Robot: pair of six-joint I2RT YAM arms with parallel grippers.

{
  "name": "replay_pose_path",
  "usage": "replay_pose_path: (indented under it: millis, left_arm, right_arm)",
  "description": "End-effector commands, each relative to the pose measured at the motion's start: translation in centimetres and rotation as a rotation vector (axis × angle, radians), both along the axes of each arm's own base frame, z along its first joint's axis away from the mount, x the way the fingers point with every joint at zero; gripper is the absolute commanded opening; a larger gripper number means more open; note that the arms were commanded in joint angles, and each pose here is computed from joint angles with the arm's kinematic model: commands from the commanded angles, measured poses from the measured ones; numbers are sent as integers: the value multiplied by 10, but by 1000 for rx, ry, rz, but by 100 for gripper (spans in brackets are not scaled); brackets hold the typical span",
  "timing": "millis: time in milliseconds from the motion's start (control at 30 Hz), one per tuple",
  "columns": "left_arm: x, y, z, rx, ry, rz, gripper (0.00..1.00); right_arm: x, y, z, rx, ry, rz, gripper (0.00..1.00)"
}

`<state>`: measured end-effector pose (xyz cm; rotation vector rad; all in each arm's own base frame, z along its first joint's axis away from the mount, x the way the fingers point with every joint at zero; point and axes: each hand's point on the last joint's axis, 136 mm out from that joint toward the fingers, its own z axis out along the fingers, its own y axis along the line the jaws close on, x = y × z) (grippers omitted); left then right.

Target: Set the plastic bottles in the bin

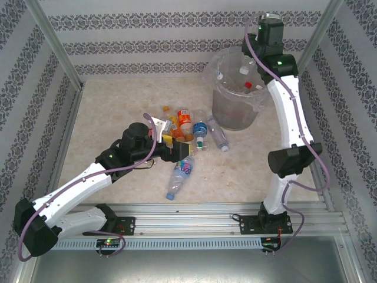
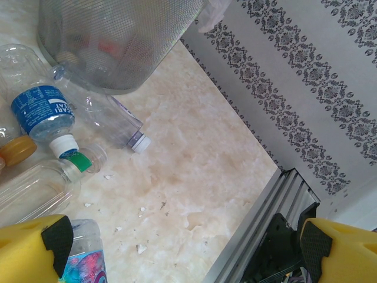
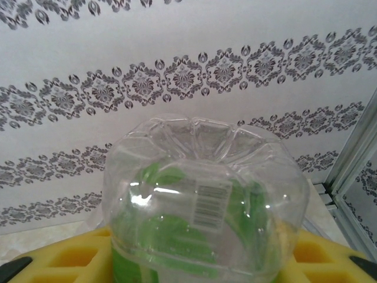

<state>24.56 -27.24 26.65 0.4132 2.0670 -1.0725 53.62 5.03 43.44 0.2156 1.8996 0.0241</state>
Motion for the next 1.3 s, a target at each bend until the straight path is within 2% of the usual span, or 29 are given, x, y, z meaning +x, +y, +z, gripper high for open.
replay_pose_path:
  millis: [0, 267, 667, 767, 867, 1000, 1267]
  left_arm:
    - [-1, -9, 8, -46, -25, -23, 100]
    - [0, -13, 2, -35, -10, -38, 100]
    - [0, -11, -6, -27, 9, -28, 100]
    - [0, -10, -6, -28, 9, -21, 100]
    - [-1, -9, -6, -29, 10, -17, 100]
    - [-1, -8, -6, -30, 10, -17, 100]
    - [-3, -7, -4, -35, 4, -18, 100]
  right_arm:
    - [17, -8, 4, -41, -34, -35, 50]
    - [51, -16, -33, -87, 12, -96, 51]
    - [78, -26, -78, -128, 71, -137, 53]
    - [81, -25, -83, -127, 76, -137, 56]
    - [80, -23, -86, -123, 82, -130, 67]
    - [77, -21, -84, -118, 83, -120, 75]
    - [63, -10, -69, -114, 63, -79, 77]
